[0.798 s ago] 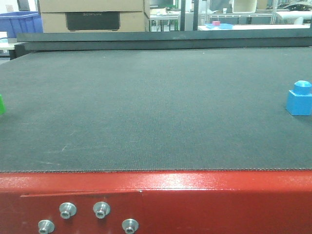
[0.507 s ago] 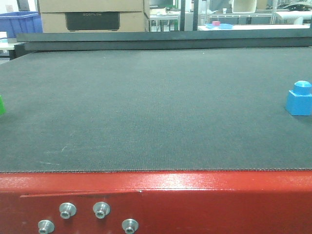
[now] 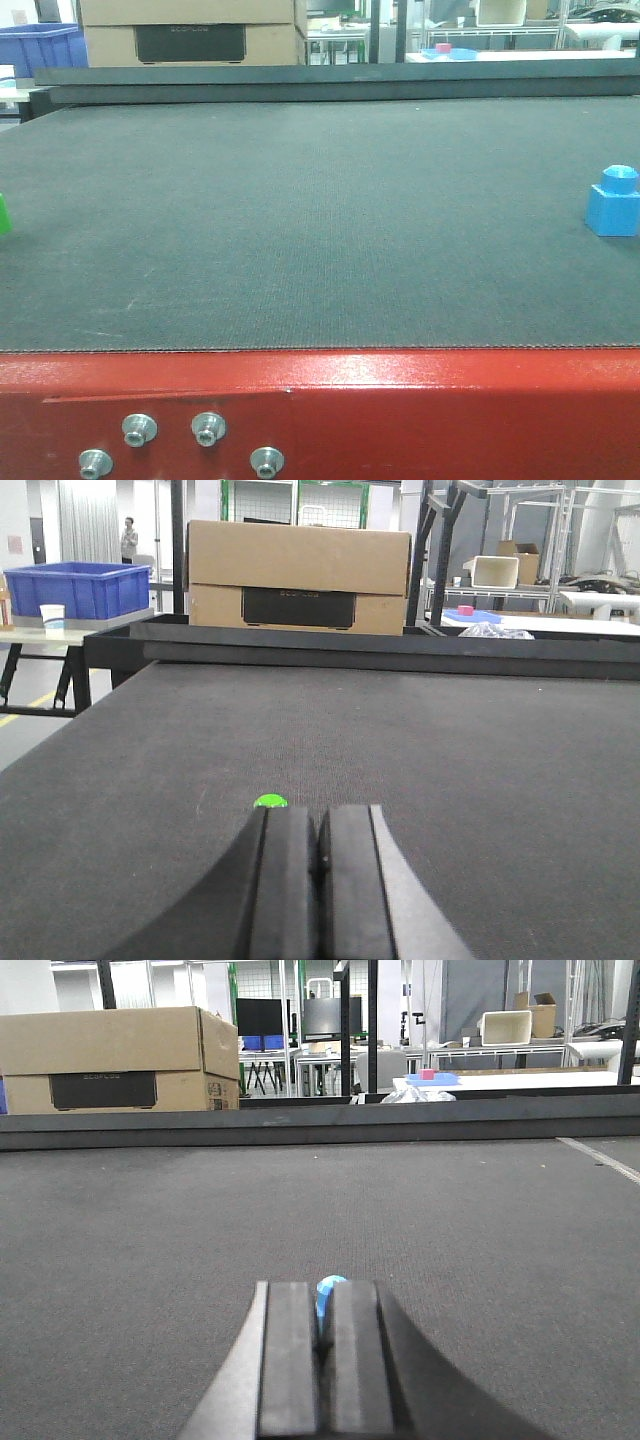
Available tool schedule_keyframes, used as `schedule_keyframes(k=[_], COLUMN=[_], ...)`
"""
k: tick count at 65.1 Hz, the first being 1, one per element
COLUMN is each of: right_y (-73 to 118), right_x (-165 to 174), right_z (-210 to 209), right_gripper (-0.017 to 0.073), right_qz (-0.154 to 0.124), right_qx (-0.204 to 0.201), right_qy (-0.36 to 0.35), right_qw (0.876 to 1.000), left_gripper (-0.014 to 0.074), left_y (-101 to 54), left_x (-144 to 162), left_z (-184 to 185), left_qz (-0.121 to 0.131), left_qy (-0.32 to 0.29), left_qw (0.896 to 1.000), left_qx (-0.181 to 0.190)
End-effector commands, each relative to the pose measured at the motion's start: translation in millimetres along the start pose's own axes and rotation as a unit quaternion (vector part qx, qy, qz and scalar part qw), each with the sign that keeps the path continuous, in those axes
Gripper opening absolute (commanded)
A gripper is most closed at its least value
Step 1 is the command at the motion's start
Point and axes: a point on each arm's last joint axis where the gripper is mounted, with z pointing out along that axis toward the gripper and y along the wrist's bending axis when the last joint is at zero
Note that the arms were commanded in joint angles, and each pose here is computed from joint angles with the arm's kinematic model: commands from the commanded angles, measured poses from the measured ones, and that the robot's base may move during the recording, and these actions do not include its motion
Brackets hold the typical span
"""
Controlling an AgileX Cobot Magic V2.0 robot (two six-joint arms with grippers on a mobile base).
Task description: Grab block from conveyor and place in blue bin
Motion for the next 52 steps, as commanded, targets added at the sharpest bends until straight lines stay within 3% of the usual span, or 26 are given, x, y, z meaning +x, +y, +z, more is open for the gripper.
schedule_keyframes(k=[1, 8, 16, 27, 34, 43, 52], right_y=[-0.3, 0.0, 4.3, 11.3, 14.8, 17.6, 20.7], right_x=[-5, -9, -35, -83, -98, -116, -124], right_z=[0, -1, -6, -18, -10, 15, 49], right_gripper=[-0.0160, -0.0160, -0.0160, -0.0160, -0.0160, -0.0160, -0.0160], right_qz=[-0.004, 0.004, 0.005, 0.037, 0.036, 0.037, 0.037], right_qx=[0.003, 0.002, -0.006, -0.024, -0.028, -0.026, -0.025], right_qy=[-0.029, -0.040, -0.016, -0.046, 0.016, 0.087, 0.211], right_qw=[1.000, 0.999, 1.000, 0.998, 0.999, 0.995, 0.977], left_gripper=[-0.0111, -0.0111, -0.0111, -0.0111, -0.0111, -0.0111, -0.0111], left_y=[0.0, 0.1, 0.8, 3.3, 3.7, 4.3, 4.2], left_x=[-3, -3, -31, -77, -102, -123, -131], left_z=[0, 0, -4, -5, 10, 42, 82], left_qz=[0.012, 0.011, 0.010, 0.015, 0.012, 0.007, -0.001], left_qy=[-0.017, -0.014, -0.015, 0.074, 0.115, 0.210, 0.326], left_qw=[1.000, 1.000, 1.000, 0.997, 0.993, 0.977, 0.945], left_qx=[-0.001, -0.001, -0.006, -0.018, -0.019, -0.022, -0.022])
